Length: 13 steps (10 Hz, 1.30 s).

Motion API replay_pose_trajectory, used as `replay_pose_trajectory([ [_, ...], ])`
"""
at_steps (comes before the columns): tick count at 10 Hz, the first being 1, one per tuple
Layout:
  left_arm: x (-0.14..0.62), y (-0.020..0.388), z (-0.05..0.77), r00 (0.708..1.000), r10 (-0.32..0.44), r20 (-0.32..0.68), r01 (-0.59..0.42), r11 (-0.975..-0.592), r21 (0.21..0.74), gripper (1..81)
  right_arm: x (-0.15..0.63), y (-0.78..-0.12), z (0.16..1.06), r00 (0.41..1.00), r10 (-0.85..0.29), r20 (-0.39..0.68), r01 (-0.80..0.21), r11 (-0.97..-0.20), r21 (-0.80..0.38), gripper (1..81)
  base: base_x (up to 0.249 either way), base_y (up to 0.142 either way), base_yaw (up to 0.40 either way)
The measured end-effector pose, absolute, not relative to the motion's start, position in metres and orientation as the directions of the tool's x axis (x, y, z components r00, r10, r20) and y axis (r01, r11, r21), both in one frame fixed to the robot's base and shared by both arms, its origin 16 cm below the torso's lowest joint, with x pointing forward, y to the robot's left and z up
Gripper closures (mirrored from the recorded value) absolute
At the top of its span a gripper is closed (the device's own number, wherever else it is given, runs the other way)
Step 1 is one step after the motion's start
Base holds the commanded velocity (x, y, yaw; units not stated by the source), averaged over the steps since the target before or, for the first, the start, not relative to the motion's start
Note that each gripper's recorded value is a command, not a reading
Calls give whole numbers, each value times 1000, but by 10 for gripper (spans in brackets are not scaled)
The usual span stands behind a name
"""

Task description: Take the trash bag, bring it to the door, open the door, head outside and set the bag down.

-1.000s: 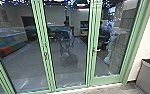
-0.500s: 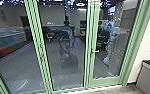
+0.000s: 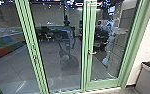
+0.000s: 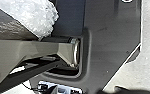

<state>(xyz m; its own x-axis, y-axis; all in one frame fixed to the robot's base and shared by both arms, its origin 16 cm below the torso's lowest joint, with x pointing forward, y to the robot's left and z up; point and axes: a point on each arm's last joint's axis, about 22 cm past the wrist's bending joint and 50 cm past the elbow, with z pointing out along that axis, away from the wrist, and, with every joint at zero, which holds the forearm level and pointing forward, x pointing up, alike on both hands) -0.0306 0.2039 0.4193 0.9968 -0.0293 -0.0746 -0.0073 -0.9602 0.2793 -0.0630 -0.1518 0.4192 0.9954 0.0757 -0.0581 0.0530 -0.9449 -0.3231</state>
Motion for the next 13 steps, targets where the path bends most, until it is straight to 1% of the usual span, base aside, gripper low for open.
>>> replay_pose_trajectory([
  [9,-30,204,419,997,-29,-74,-7,-960,279,811,-63,-151,419,995,76,-58,53,-945,-323,10,142,-129,0],
  [12,-30,204,419,997,-29,-74,-7,-960,280,811,-63,-151,419,995,76,-58,53,-945,-323,10,142,-83,0],
  [13,-30,204,419,997,-29,-74,-7,-960,279,811,-63,-151,419,995,76,-58,53,-945,-323,10,138,0,0],
])
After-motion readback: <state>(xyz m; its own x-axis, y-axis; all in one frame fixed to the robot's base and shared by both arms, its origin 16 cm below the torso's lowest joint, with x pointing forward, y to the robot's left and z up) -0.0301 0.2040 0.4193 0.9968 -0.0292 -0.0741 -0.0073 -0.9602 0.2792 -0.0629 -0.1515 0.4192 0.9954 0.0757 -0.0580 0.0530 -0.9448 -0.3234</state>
